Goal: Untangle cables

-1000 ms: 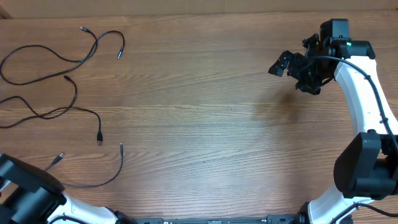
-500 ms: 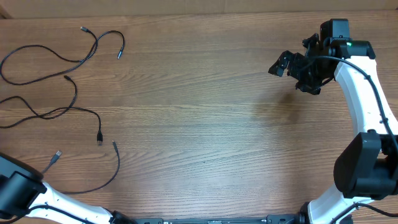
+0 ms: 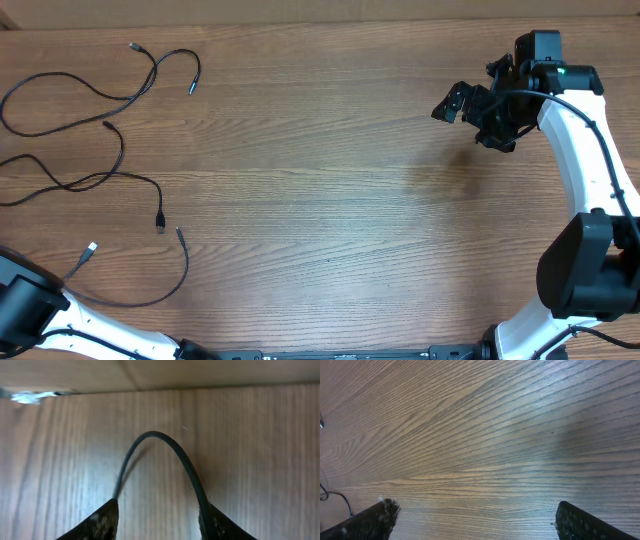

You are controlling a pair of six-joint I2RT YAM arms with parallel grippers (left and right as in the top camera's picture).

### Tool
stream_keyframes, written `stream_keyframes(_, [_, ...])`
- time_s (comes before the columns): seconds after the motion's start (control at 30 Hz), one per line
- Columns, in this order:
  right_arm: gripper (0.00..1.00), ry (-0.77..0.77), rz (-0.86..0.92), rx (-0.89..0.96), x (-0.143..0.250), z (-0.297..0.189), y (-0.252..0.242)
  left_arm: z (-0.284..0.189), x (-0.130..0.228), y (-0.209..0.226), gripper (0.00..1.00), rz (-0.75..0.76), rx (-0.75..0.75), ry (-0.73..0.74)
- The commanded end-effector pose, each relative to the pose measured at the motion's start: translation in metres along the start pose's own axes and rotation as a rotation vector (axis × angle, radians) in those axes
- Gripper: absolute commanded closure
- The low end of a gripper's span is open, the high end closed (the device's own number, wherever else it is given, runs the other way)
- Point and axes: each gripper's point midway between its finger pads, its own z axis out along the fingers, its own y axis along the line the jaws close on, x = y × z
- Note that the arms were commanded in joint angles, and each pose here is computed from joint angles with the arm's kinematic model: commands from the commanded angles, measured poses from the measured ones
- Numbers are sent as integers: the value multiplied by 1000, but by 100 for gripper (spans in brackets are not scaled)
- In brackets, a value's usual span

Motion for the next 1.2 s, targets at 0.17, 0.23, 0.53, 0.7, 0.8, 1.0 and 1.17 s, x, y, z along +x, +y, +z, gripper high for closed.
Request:
stream_keyframes(0.17, [0,-46,-16,-7,-7,-14,7,6,11,-8,58,57,39,43])
stream_keyframes(0.23, [0,-46,-16,-7,-7,-14,7,14,18,-8,60,59,36,50])
stream_keyframes(0.53, [0,-46,-16,-6,-7,-14,7,47,50,8,80,70,-34,42])
stream_keyframes(0.7, [0,-46,-16,-7,-7,-14,7,31,26,22,34,66,-118,-18])
stream_keyframes(0.8, [0,-46,-16,-7,-7,-14,7,17,16,11,14,62,-61,1])
stream_keyframes(1.0, [0,-46,-16,-7,-7,-14,7,-23,6,-30,0,62,154,60])
stream_keyframes(1.17, [0,-46,-16,-6,-7,-14,7,-62,16,-56,0,77,332,140])
